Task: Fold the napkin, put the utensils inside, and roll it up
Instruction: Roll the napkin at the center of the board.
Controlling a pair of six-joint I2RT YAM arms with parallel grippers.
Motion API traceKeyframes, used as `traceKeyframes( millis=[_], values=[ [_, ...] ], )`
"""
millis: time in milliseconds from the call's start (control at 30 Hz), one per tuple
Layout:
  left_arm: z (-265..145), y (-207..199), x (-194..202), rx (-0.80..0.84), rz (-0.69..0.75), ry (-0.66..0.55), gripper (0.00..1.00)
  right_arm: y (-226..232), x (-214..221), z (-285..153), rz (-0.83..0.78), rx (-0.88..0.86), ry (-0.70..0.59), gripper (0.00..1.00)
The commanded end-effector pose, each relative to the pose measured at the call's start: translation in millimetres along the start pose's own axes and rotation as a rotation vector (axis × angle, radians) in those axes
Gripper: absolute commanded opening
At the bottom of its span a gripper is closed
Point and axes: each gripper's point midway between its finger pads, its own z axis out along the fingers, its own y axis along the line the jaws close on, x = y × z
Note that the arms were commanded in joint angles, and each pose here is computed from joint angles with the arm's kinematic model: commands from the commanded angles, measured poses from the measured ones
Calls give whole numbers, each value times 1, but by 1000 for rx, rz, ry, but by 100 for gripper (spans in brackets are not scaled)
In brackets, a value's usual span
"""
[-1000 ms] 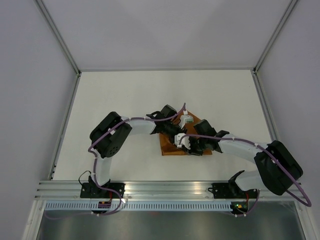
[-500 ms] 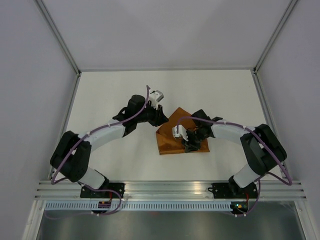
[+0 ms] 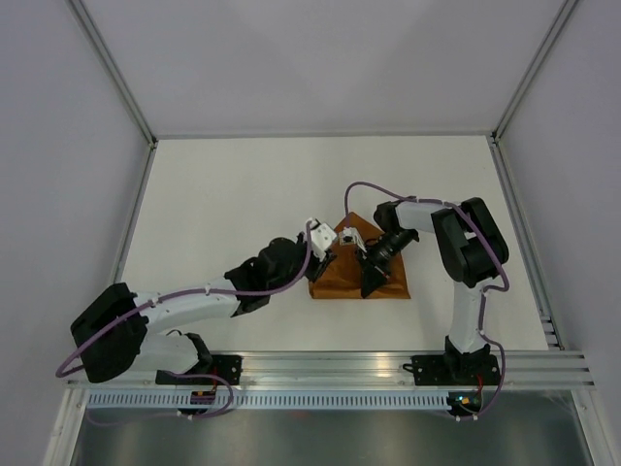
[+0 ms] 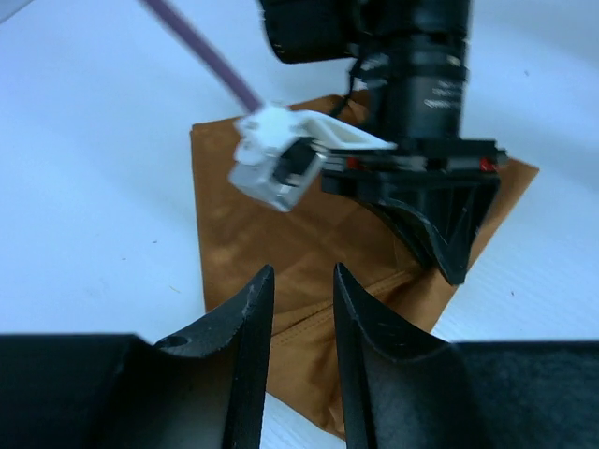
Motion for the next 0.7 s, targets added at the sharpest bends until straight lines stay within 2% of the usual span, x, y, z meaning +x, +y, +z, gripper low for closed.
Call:
traceKeyframes(
  millis=[0,400,500,667],
  values=[
    [0,-11,1,-69,198,-49,38,-25,58,5,19,42,242,11],
    [13,-115,70,145,452,75,44,-40,55,5,77,65,258,11],
    [17,-129,86,163,513,104,46,-41,55,6,87,60,258,11],
    [25,-136,92,174,556,101,49,-43,56,6,96,70,265,11]
  ],
)
